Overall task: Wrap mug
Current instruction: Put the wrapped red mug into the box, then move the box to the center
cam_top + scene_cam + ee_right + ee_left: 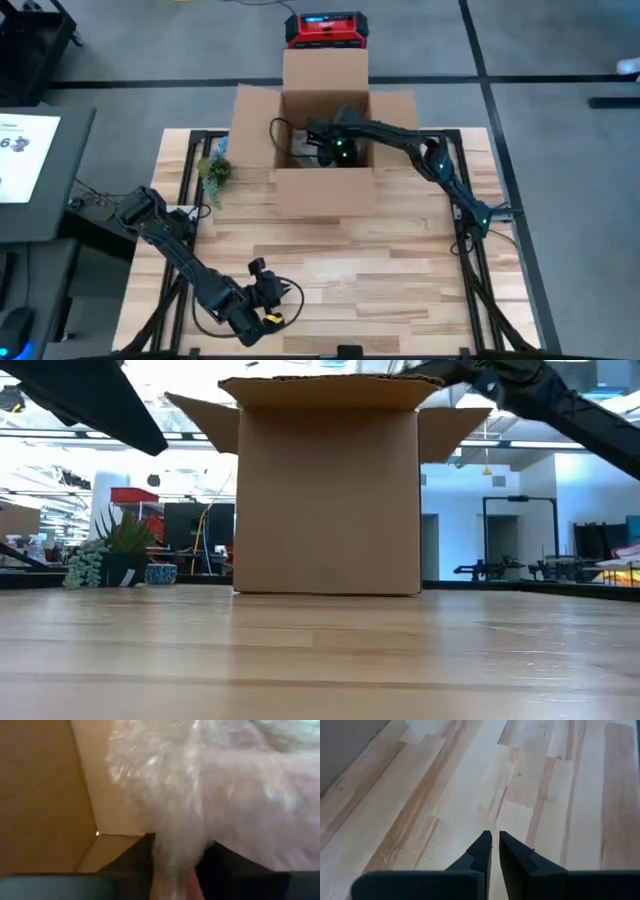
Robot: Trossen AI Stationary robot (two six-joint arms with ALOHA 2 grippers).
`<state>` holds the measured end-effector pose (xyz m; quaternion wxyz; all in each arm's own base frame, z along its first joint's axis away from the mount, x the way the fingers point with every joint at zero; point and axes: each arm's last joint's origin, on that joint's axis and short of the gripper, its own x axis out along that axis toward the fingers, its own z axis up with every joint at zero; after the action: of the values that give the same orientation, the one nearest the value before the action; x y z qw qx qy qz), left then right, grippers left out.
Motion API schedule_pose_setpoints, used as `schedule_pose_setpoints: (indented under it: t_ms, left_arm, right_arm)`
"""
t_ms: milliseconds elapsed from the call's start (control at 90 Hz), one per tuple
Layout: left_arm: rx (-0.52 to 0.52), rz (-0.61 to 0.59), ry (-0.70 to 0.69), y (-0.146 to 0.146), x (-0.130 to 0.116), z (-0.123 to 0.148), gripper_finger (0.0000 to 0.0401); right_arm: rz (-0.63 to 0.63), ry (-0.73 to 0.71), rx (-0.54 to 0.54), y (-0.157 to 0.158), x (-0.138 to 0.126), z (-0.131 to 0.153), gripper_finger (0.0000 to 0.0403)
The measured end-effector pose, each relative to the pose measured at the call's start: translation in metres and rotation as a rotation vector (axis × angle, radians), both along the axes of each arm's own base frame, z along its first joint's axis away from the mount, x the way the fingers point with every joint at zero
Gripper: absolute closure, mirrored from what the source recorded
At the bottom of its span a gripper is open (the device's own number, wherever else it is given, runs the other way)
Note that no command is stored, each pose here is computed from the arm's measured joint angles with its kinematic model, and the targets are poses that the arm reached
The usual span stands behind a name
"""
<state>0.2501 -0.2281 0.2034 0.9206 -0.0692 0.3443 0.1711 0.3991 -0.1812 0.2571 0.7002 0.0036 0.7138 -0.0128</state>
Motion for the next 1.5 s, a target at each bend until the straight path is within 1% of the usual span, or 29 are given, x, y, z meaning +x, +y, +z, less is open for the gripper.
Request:
schedule_pose_setpoints:
  t_ms: [78, 167, 244, 344, 422, 489, 567, 622, 678, 711, 800, 844, 922, 1011, 1089, 1156, 1222, 1289, 1322, 1367, 1411, 1456, 1500]
  left_arm:
    - [-0.012, 0.005, -0.003, -0.001, -0.001, 0.001, 0.0386]
    - [-0.034, 0.021, -0.001, -0.001, -0.003, 0.001, 0.0386]
    - [-0.071, 0.060, 0.033, 0.001, -0.006, -0.001, 0.0386]
    - [-0.118, 0.139, 0.081, 0.005, -0.012, -0.011, 0.0386]
    - [-0.071, 0.190, 0.131, 0.015, -0.021, -0.024, 0.0386]
    - [-0.035, 0.243, 0.165, 0.024, -0.029, -0.034, 0.0389]
    - [0.017, 0.332, 0.205, 0.036, -0.041, -0.044, 0.0397]
    - [0.055, 0.382, 0.220, 0.043, -0.047, -0.046, 0.0399]
    - [0.077, 0.406, 0.203, 0.045, -0.049, -0.046, 0.0399]
    - [0.096, 0.401, 0.192, 0.045, -0.051, -0.045, 0.0400]
    - [0.143, 0.349, 0.148, 0.038, -0.050, -0.037, 0.0401]
    - [0.147, 0.320, 0.118, 0.033, -0.049, -0.033, 0.0401]
    - [0.159, 0.277, 0.092, 0.026, -0.047, -0.026, 0.0401]
    - [0.156, 0.226, 0.075, 0.018, -0.045, -0.022, 0.0401]
    - [0.152, 0.203, 0.071, 0.015, -0.044, -0.021, 0.0401]
    - [0.129, 0.194, 0.055, 0.013, -0.042, -0.021, 0.0401]
    - [0.103, 0.194, 0.037, 0.011, -0.040, -0.021, 0.0401]
    - [0.075, 0.186, 0.016, 0.008, -0.038, -0.020, 0.0401]
    - [0.068, 0.178, 0.010, 0.006, -0.037, -0.020, 0.0401]
    - [0.057, 0.167, 0.000, 0.005, -0.035, -0.020, 0.0401]
    - [0.039, 0.161, -0.014, 0.003, -0.034, -0.020, 0.0401]
    - [0.010, 0.160, -0.033, 0.000, -0.031, -0.018, 0.0401]
    - [-0.024, 0.152, -0.060, -0.005, -0.029, -0.014, 0.0401]
  right_arm:
    - [-0.008, -0.068, -0.031, 0.005, -0.010, 0.029, 0.0218]
    - [-0.029, -0.160, -0.076, 0.015, -0.025, 0.066, 0.0189]
    - [-0.047, -0.257, -0.111, 0.028, -0.043, 0.102, 0.0176]
    - [-0.070, -0.388, -0.144, 0.053, -0.074, 0.149, 0.0172]
    - [-0.079, -0.483, -0.141, 0.077, -0.099, 0.180, 0.0173]
    - [-0.062, -0.551, -0.094, 0.102, -0.120, 0.200, 0.0175]
    - [-0.027, -0.610, -0.031, 0.135, -0.139, 0.215, 0.0177]
    - [0.030, -0.627, 0.003, 0.159, -0.151, 0.218, 0.0177]
    - [0.110, -0.632, 0.031, 0.185, -0.158, 0.216, 0.0177]
    - [0.146, -0.646, 0.023, 0.200, -0.160, 0.212, 0.0177]
    - [0.242, -0.660, -0.056, 0.242, -0.164, 0.193, 0.0177]
    - [0.279, -0.669, -0.130, 0.264, -0.166, 0.179, 0.0177]
    - [0.318, -0.716, -0.313, 0.298, -0.168, 0.154, 0.0177]
    - [0.356, -0.781, -0.587, 0.331, -0.168, 0.123, 0.0177]
    - [0.378, -0.801, -0.822, 0.350, -0.159, 0.093, 0.0178]
    - [0.407, -0.777, -0.966, 0.359, -0.147, 0.068, 0.0178]
    - [0.463, -0.705, -1.045, 0.363, -0.131, 0.045, 0.0178]
    - [0.480, -0.633, -1.136, 0.362, -0.113, 0.025, 0.0178]
    - [0.472, -0.595, -1.206, 0.358, -0.104, 0.016, 0.0178]
    - [0.440, -0.552, -1.322, 0.351, -0.094, 0.006, 0.0178]
    - [0.405, -0.511, -1.414, 0.342, -0.085, -0.001, 0.0178]
    - [0.390, -0.463, -1.462, 0.331, -0.079, -0.006, 0.0178]
    - [0.373, -0.423, -1.468, 0.320, -0.072, -0.010, 0.0179]
